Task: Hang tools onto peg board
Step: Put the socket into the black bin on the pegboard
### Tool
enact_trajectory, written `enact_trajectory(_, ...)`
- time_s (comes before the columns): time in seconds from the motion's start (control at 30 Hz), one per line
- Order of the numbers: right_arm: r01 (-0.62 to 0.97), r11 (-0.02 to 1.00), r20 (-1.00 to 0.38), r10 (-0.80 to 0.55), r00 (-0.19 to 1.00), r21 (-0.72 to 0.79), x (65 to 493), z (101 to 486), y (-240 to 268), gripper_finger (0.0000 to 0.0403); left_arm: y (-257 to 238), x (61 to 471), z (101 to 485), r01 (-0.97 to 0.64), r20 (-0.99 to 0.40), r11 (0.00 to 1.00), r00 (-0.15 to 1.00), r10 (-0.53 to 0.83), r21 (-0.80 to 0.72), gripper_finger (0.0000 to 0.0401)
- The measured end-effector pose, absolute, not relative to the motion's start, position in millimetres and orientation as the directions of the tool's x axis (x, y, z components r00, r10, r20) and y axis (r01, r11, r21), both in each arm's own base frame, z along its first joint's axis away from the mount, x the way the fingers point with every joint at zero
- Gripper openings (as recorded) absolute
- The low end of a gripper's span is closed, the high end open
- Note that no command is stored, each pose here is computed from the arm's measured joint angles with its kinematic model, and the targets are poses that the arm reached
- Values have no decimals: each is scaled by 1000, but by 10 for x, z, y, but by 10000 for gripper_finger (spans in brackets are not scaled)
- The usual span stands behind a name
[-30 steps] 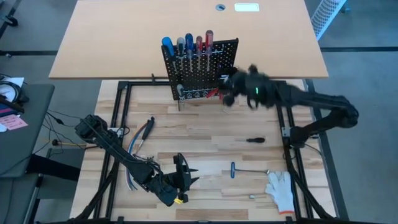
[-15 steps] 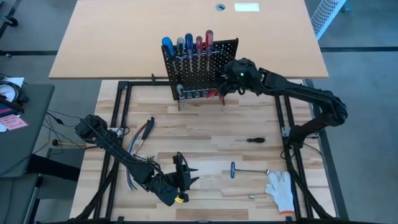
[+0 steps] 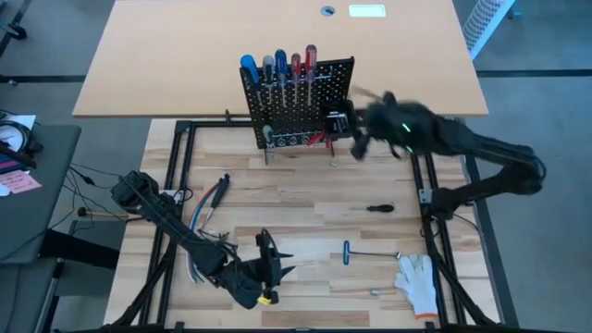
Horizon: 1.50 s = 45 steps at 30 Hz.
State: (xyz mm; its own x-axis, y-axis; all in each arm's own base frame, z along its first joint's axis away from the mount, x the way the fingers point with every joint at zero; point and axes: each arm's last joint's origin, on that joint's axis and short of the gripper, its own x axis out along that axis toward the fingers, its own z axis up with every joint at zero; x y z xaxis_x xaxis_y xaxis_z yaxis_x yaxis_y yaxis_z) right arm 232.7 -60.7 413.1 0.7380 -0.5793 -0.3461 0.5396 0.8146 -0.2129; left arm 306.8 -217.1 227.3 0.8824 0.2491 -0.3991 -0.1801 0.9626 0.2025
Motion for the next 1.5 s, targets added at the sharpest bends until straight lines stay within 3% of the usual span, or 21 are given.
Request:
enact_trajectory(0.23,378,909,-320,-415,852,-175,1843,4061,292,206,-2172,3069,2287,-209,-377,956,885,274,204,136)
enact_trajectory(0.57,59,996,-477,-87,875,-73,1503,3089,1571,188,-2087,3199,2382,-263,-306,959,909,282,104,136)
enact_trajectory(0.77,-10,1000,-587,1,810,-13,1326,2565,2196,182,-1938,3342,2410,-194,-318,979,926,204,64,136)
enact_trajectory(0.93,-21,999,-733,34,679,27,1231,2103,2522,185,-1811,3440,2415,-142,-336,990,932,136,5,136)
enact_trajectory(1.2,134,986,-917,42,396,103,1354,1598,2648,233,-1775,3464,2423,-128,-330,990,933,141,60,136)
enact_trajectory(1.5,139,985,-952,58,302,104,1563,1266,2763,255,-1697,3509,2436,-113,-318,981,935,159,159,136)
